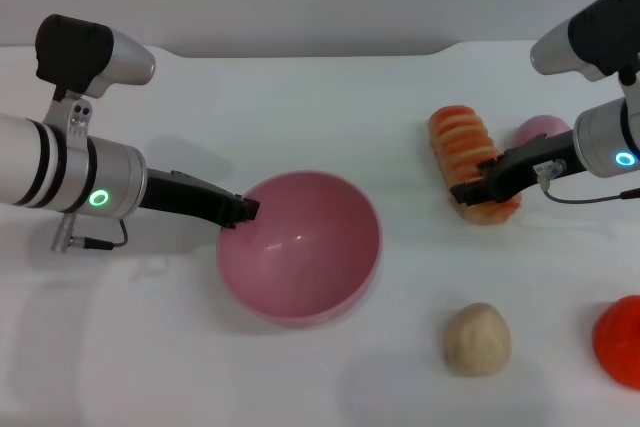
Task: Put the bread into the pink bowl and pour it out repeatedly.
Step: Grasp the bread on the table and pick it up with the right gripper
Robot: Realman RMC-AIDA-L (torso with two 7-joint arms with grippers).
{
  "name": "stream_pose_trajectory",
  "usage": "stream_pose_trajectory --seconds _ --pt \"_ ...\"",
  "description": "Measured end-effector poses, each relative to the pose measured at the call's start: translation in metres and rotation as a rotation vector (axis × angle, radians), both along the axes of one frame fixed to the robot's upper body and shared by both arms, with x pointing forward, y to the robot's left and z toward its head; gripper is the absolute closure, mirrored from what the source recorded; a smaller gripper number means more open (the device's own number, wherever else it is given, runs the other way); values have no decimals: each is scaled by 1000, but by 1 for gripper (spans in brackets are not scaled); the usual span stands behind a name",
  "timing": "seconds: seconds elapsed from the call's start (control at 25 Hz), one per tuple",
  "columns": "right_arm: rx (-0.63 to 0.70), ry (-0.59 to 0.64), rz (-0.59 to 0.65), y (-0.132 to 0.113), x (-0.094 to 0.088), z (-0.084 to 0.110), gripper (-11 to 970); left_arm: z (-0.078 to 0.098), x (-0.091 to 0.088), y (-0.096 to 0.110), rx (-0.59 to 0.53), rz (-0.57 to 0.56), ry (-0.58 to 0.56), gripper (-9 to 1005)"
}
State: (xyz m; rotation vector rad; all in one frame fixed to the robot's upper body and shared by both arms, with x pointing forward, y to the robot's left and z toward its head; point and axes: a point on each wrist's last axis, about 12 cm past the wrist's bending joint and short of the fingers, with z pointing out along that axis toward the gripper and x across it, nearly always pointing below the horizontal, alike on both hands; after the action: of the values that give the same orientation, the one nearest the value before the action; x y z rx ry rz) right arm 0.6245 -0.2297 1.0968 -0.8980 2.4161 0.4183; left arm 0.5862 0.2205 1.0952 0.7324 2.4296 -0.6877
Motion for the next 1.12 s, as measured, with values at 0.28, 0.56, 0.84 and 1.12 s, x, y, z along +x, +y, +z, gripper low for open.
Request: stream_pose_trajectory --seconds 0.28,0.56,0.84,1.12 --pt "-2 -20 11 3 2 5 383 2 2 -2 0 -3 -8 948" --pt "4 -45 40 7 4 18 386 4 4 -3 1 -3 -15 948" --pt "19 -50 53 8 3 29 390 5 5 -4 1 -5 -20 948" --pt "23 -59 5 -4 4 31 393 7 7 -6 1 -7 -27 948"
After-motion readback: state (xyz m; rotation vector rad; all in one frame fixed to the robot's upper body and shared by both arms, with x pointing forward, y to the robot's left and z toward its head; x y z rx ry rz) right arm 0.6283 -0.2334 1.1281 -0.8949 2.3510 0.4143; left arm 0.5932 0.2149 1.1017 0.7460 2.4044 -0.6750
